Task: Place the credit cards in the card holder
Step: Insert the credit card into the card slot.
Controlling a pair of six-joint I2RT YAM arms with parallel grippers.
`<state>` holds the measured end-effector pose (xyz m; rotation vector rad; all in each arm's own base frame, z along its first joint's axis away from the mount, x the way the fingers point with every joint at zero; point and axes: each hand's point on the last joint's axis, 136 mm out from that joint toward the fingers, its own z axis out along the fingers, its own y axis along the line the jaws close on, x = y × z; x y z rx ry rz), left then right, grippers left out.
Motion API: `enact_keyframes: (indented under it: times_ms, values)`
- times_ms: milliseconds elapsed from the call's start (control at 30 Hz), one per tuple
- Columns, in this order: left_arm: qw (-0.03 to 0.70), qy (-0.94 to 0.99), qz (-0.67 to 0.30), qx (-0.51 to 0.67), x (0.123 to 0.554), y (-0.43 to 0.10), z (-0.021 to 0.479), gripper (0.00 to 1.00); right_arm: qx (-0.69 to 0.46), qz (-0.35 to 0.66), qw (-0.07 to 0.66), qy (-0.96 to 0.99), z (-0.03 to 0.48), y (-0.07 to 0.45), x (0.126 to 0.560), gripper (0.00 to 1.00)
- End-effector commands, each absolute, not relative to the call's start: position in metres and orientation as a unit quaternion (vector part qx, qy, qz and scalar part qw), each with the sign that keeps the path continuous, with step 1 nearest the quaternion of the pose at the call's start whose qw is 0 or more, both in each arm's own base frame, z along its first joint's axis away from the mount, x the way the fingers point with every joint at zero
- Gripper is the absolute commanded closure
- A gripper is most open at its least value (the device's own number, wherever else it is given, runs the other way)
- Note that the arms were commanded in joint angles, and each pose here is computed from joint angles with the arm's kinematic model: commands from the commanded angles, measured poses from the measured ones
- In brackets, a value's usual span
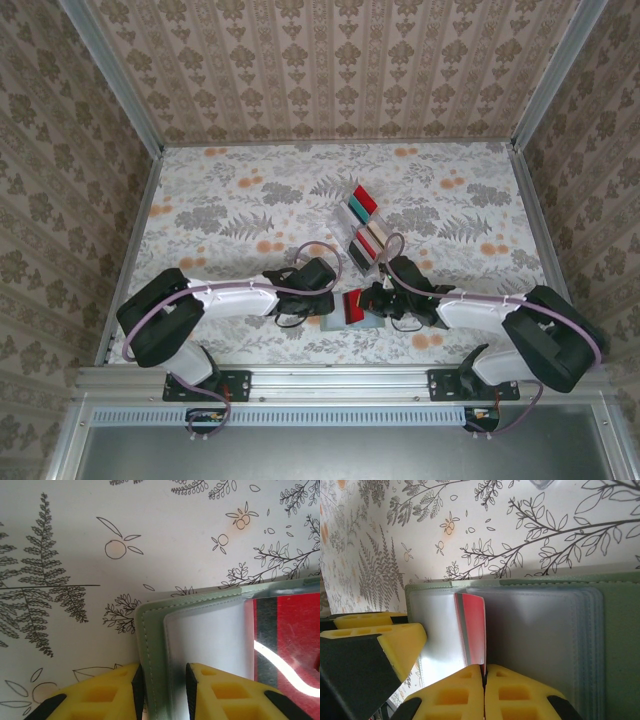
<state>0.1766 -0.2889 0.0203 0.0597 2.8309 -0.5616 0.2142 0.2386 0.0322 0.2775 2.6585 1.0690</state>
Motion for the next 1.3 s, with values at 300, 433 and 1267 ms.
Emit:
enact_keyframes:
  times_ms: [300, 433, 1267]
  values:
    - [0.104, 0.975, -0.196, 0.033, 0.168, -0.297, 0.012, 0.69, 0.089, 0.356, 0.102, 0.924, 0.016, 0.258, 0.207, 0.89]
    - [0.106, 0.974, -0.196, 0.032, 0.169, -0.297, 0.012, 0.69, 0.076, 0.35, 0.1, 0.928, 0.017, 0.26, 0.206, 0.89]
    - [0.113, 0.972, -0.205, 0.033, 0.17, -0.299, 0.015, 0.66, 0.035, 0.345, 0.094, 0.933, 0.034, 0.273, 0.213, 0.88]
